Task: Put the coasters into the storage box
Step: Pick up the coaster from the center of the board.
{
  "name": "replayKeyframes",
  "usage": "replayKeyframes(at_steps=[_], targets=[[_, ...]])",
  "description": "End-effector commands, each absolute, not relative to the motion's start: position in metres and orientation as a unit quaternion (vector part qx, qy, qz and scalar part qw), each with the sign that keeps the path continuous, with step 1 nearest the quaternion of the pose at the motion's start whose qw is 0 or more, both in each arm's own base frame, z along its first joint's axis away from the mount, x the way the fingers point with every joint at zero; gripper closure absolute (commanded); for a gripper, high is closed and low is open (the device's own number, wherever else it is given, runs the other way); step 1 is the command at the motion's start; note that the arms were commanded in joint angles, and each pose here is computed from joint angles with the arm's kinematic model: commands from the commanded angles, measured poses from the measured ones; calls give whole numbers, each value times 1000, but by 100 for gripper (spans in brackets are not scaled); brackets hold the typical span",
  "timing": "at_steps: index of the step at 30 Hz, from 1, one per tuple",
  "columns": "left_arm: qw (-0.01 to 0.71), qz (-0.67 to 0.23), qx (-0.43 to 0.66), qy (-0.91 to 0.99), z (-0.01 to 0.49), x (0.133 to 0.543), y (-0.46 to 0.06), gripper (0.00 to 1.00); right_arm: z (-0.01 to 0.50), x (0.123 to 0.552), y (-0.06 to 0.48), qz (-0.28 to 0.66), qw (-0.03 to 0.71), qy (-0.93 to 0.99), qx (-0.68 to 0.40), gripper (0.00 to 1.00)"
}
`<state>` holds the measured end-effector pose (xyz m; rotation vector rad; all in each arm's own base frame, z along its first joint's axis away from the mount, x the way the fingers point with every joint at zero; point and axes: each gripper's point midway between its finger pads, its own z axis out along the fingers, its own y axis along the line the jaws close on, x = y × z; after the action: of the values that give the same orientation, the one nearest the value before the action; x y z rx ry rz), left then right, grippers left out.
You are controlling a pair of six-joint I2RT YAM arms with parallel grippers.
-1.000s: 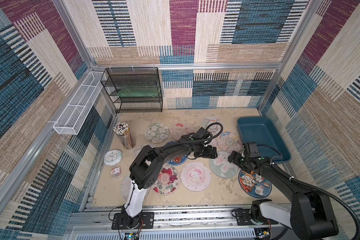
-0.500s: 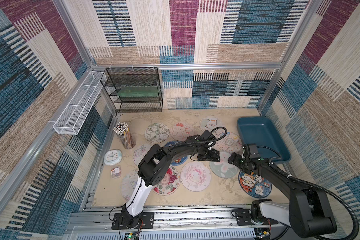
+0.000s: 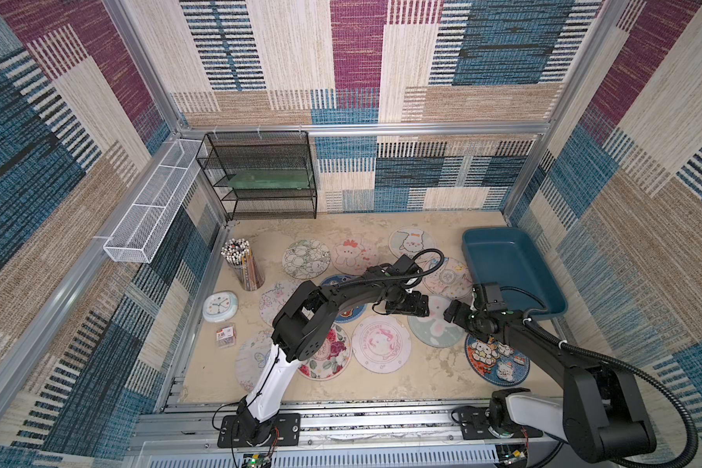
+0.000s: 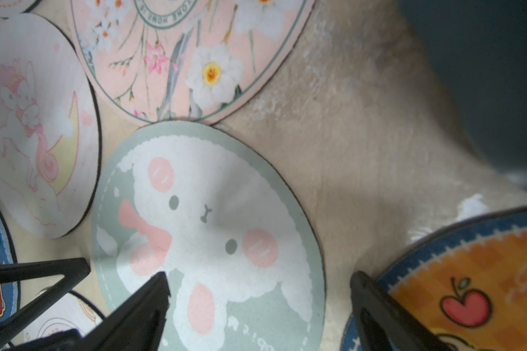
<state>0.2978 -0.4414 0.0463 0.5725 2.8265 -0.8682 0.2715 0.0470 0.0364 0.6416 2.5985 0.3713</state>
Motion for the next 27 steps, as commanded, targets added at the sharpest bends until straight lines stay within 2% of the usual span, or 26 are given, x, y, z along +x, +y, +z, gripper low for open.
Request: replayKeyframes(at_steps=[1,17,27], targets=[[61,-275,199,938,39,297,-439,14,38,276,51,144,223,938,224,5],[59,-271,200,940,36,298,-439,14,24,267,54,136,199,943,228,5],[56,-270,201,940,34,297,-439,14,29,273,79,174,203,944,195,5]])
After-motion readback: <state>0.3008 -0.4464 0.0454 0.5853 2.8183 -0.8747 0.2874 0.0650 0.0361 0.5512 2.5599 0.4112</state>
